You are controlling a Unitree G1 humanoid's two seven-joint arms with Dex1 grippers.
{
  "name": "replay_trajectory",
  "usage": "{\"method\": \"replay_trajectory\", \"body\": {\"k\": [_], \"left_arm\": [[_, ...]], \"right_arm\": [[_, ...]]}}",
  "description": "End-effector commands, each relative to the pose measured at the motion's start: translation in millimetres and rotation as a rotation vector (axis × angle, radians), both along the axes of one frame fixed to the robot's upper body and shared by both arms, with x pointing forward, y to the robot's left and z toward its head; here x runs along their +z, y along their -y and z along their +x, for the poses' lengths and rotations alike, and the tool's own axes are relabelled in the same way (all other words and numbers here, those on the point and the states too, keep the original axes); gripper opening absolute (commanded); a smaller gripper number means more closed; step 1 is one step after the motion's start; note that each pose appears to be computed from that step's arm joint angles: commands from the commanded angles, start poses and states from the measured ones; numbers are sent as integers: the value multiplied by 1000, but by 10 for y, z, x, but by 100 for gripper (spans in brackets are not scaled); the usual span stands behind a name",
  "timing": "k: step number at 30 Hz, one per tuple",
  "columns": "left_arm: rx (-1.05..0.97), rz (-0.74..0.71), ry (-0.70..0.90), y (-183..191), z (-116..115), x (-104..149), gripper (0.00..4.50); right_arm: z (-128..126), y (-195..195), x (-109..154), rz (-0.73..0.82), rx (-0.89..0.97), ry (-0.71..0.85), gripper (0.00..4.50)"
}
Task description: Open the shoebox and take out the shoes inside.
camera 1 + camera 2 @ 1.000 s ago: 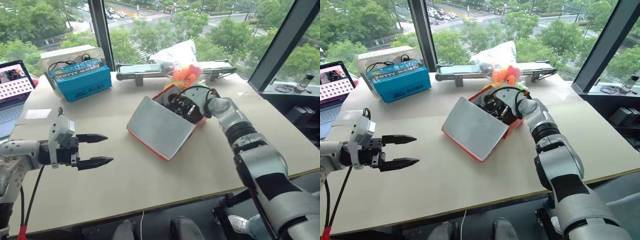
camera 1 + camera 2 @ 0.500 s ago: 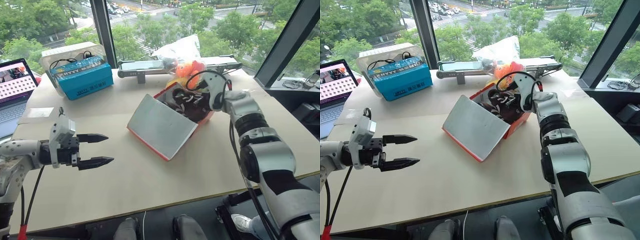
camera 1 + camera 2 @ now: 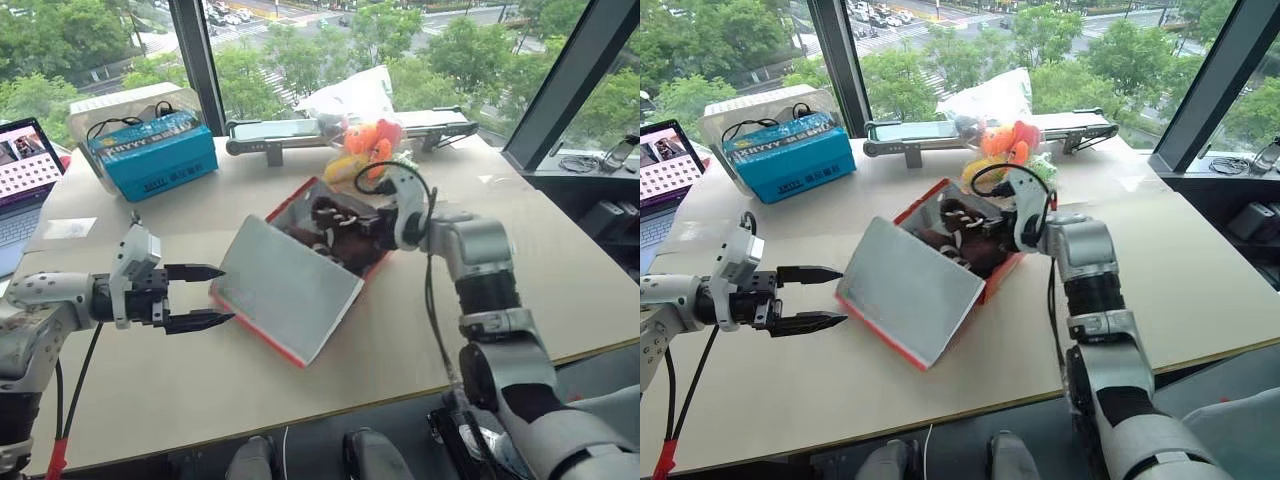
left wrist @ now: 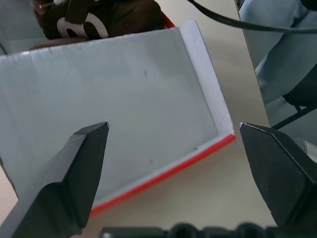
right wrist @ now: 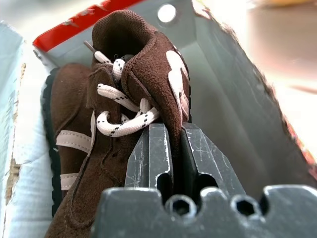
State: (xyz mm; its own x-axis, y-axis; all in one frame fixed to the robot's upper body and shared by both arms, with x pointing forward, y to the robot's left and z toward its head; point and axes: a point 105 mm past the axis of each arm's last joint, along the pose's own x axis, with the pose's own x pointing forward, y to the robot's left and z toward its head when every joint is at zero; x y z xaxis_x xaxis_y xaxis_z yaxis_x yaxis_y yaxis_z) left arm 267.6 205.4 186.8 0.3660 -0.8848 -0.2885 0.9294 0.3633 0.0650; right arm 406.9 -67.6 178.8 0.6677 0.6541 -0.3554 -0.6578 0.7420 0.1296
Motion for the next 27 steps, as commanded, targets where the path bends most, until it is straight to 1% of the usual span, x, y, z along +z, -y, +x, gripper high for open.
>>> {"method": "replay_trajectory", "body": {"k": [1, 4, 7, 10, 13, 16, 20, 22, 27], "left_arm": [[-21, 4, 37, 30, 8, 73, 450], [-21, 6, 37, 29, 14, 70, 450], [-23, 6, 38, 29, 14, 71, 450], [-25, 7, 37, 24, 10, 70, 450], [-27, 8, 37, 24, 11, 70, 450], [-29, 10, 37, 21, 11, 69, 450], [-33, 15, 37, 14, 8, 66, 450], [-33, 16, 36, 10, 8, 66, 450], [-34, 18, 37, 7, 14, 64, 450]], "right_arm": [[-244, -323, -94, 14, 73, -66, 19], [-409, -432, -238, 3, 92, -115, 19], [-493, -463, -277, 17, 84, -146, 19], [-569, -524, -201, 55, 81, -149, 19], [-585, -534, -118, 77, 63, -136, 19], [-555, -498, 60, 126, 32, -115, 19], [-479, -355, 469, 233, -23, -70, 19], [-493, -336, 562, 261, -23, -68, 19], [-531, -306, 699, 327, -24, -78, 19]]}}
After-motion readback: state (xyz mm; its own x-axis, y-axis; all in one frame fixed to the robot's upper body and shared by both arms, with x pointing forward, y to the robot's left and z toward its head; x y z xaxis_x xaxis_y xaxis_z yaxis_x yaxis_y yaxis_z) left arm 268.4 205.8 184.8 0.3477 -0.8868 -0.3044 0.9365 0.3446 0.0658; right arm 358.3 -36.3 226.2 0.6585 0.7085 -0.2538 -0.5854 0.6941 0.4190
